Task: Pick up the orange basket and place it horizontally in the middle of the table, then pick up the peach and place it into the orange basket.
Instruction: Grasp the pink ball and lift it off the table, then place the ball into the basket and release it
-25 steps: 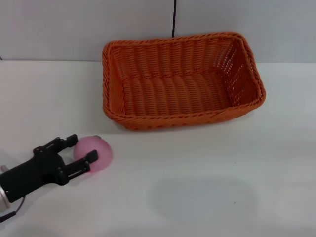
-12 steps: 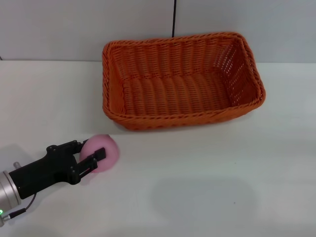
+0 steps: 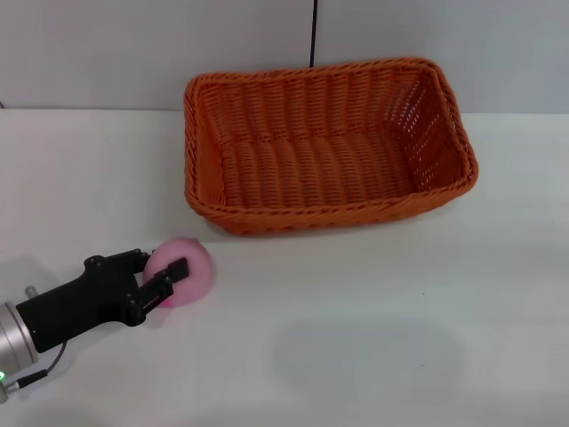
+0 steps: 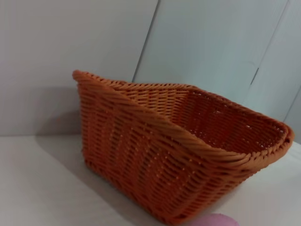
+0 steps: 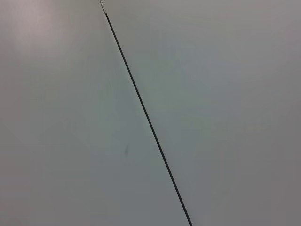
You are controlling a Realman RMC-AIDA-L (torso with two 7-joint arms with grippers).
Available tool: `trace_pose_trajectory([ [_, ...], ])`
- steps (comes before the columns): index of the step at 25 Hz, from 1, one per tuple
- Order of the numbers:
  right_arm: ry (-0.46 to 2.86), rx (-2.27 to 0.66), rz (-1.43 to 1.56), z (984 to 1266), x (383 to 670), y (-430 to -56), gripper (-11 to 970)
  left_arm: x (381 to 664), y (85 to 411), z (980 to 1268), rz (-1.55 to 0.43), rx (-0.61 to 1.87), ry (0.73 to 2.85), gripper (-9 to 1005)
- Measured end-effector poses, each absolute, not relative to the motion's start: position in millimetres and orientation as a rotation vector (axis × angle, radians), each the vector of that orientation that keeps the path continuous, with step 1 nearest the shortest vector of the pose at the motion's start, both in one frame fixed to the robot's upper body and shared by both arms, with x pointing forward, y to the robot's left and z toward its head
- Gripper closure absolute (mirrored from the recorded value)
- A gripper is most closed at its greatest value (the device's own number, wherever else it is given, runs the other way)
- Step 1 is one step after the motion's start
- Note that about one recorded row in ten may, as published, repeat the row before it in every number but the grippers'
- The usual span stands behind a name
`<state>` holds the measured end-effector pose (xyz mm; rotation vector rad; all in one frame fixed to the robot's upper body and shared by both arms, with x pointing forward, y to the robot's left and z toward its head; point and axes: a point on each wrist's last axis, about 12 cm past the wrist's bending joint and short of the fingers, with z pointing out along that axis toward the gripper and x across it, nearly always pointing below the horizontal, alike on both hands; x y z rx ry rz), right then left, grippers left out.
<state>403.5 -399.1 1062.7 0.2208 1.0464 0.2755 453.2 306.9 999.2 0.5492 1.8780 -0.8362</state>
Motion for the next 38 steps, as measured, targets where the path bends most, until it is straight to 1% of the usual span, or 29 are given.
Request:
trace_pose_trajectory([
  [3, 1.048, 0.224, 0.275, 1062.5, 404.6, -399.0, 351, 454.4, 307.5, 1001.8, -0.845, 0.551, 1.868, 680],
  [8, 1.050, 0.229, 0.272, 1062.1, 404.9, -399.3, 351, 453.7, 310.5, 1006.7, -0.857, 0.551, 1.849, 725],
  [16, 1.059, 0.236, 0.267, 1061.2, 405.6, -400.5, 350, 453.4, 317.4, 1009.7, -0.849, 0.517, 1.839, 763],
  [19, 1.059, 0.236, 0.267, 1061.2, 405.6, -400.5, 350, 455.2, 334.6, 1016.9, -0.792, 0.409, 1.798, 777],
  [21, 1.059, 0.236, 0.267, 1061.3, 405.7, -400.6, 350, 457.4, 349.8, 1023.1, -0.741, 0.291, 1.759, 793],
  [22, 1.059, 0.236, 0.267, 1061.3, 405.8, -400.5, 350, 459.8, 361.0, 1027.8, -0.706, 0.154, 1.716, 800],
  [23, 1.059, 0.236, 0.267, 1061.3, 405.8, -400.5, 350, 459.8, 361.0, 1027.8, -0.706, 0.154, 1.716, 808],
  [25, 1.059, 0.236, 0.267, 1061.3, 405.9, -400.5, 350, 464.7, 364.3, 1032.5, -0.694, 0.056, 1.663, 824],
  [27, 1.058, 0.236, 0.268, 1061.4, 406.5, -400.1, 350, 470.2, 360.6, 1036.2, -0.712, 0.040, 1.635, 839],
  [30, 1.054, 0.235, 0.274, 1061.9, 408.8, -398.7, 350, 490.2, 343.8, 1047.8, -0.810, 0.038, 1.575, 862],
  [32, 1.052, 0.235, 0.280, 1062.1, 410.7, -397.6, 351, 504.5, 328.3, 1055.5, -0.895, 0.053, 1.539, 904],
  [34, 1.050, 0.238, 0.287, 1061.9, 412.5, -395.9, 351, 518.2, 312.1, 1064.6, -0.987, 0.085, 1.509, 916],
  [36, 1.048, 0.238, 0.293, 1061.9, 413.3, -394.8, 351, 525.5, 303.2, 1070.1, -1.042, 0.111, 1.502, 928],
  [38, 1.047, 0.237, 0.294, 1062.0, 413.5, -394.5, 351, 538.7, 282.9, 1080.0, -1.157, 0.191, 1.520, 940],
])
